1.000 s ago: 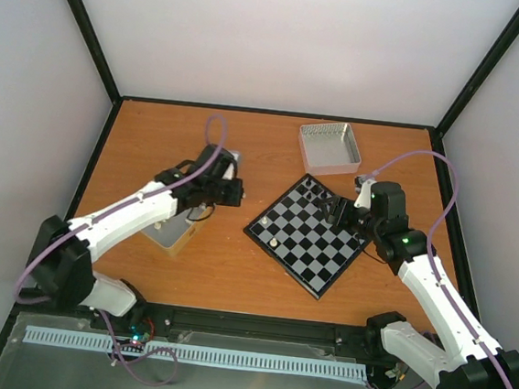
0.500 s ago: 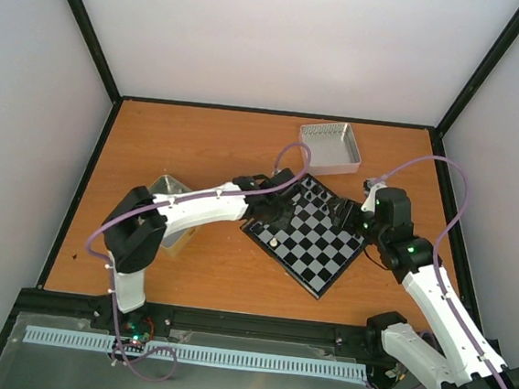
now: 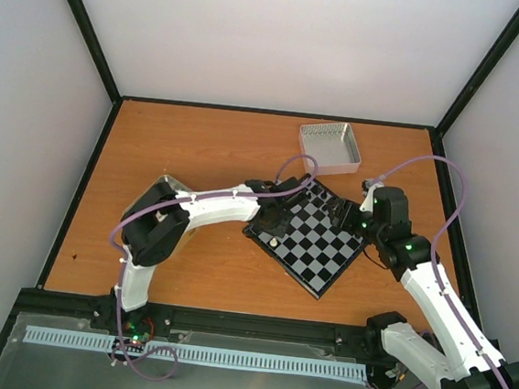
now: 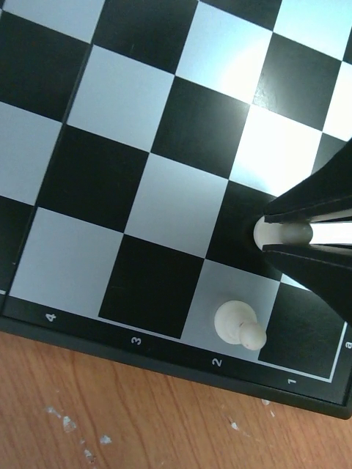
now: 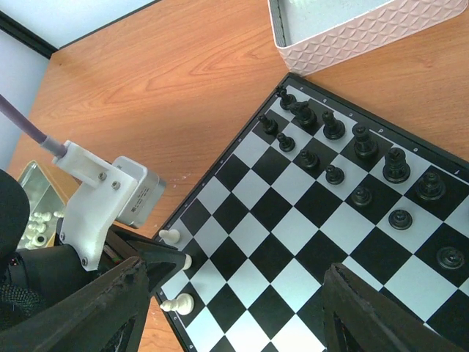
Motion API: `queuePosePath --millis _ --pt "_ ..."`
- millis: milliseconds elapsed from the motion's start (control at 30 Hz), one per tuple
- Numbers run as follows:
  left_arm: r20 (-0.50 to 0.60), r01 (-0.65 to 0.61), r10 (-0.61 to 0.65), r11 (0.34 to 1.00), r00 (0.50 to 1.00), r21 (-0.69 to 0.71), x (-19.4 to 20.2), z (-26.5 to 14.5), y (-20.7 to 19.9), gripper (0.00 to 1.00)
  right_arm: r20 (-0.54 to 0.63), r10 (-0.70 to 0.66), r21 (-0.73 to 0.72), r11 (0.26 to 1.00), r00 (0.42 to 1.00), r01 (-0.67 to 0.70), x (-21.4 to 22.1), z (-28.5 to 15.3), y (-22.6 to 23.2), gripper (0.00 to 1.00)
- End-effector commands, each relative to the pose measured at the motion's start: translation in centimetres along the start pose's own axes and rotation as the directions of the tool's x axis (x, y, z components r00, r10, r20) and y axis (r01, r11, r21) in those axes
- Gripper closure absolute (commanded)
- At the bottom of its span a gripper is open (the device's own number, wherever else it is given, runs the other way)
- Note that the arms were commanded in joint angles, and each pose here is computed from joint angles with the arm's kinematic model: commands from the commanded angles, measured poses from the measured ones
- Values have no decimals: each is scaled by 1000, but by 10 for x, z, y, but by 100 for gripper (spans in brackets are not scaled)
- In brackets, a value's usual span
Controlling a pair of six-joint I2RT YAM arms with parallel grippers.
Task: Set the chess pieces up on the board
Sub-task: Place the chess piece on the chessboard.
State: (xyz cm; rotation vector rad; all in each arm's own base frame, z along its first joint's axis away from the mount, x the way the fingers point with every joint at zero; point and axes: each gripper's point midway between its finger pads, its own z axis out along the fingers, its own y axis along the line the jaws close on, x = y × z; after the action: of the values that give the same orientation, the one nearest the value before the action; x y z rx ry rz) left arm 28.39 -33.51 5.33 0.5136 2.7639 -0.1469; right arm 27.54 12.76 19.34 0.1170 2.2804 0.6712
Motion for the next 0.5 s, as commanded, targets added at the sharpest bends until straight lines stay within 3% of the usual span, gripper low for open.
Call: queuePosePath --millis 0,233,467 --pt "9 -21 21 1000 1000 8 -8 -4 -7 92 12 -6 -5 1000 1000 6 -2 2 2 35" --pt "12 -27 26 1000 1000 16 -12 0 -12 92 6 -5 -2 1000 1000 5 0 3 1 35" --pt "4 -28 28 999 1000 -19 -10 3 -5 86 4 -5 0 1000 1000 5 1 3 0 35"
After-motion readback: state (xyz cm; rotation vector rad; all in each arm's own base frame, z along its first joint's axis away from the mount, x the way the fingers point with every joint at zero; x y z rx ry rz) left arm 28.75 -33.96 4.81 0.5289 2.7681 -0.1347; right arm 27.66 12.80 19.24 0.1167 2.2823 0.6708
